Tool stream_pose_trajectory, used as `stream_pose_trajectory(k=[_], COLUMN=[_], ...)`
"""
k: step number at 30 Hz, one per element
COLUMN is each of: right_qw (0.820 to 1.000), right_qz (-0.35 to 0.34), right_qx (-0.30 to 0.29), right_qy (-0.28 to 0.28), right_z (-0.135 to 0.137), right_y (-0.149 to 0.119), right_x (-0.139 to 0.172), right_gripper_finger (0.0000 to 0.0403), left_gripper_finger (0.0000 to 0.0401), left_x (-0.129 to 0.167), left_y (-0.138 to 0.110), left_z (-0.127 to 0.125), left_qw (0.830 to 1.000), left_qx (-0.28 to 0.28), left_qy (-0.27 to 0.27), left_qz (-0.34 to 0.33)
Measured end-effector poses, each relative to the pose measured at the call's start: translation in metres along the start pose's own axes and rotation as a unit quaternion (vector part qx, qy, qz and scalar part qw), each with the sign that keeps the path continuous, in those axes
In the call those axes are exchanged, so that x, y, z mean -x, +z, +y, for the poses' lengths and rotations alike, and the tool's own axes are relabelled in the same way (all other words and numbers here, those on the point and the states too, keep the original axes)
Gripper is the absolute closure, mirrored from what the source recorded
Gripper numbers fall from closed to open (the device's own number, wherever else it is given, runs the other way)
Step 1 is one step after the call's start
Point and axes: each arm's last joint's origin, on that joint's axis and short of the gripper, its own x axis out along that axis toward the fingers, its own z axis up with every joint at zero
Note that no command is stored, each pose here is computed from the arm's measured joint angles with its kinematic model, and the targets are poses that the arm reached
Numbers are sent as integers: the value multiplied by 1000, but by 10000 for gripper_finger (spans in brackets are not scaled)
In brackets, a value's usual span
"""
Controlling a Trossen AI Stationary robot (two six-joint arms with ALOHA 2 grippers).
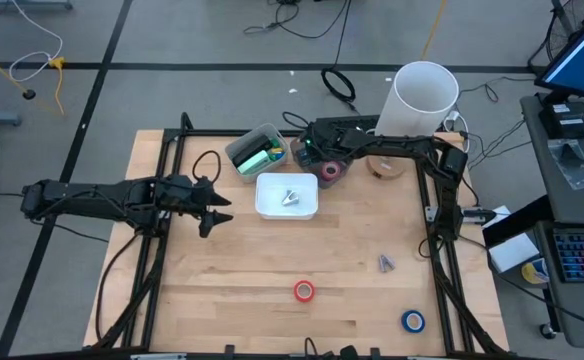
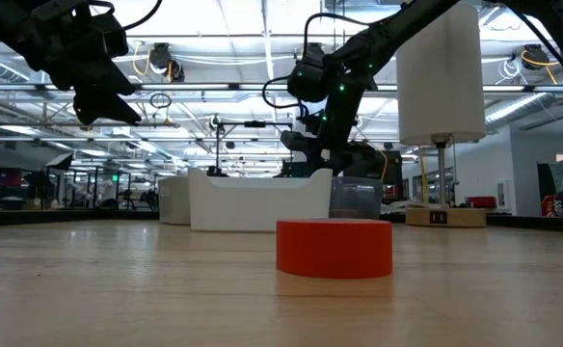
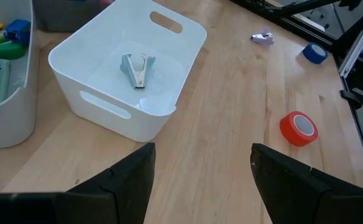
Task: Pick and place Stapler, Stapler remover, tape
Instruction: Put the light blue tape into the black bin
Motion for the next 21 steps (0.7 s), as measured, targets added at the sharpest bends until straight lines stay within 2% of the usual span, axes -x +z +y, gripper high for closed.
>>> stream_pose_trajectory(k=[9,21], right_qw=[1000,999], right_qz=[12,38], right_qx=[2,-13], right_qy=[5,-15], right_z=[-1,-11], right_y=[-2,-21], right_x=[-1,-13], right_gripper_finger=[277,297], left_gripper_finger=[139,139], left_x=[0,0], left_y=[0,0], left_z=[0,0], left_qw=[1000,1000], left_qx=[0,5], left_qy=[0,-1], left_qz=[0,0])
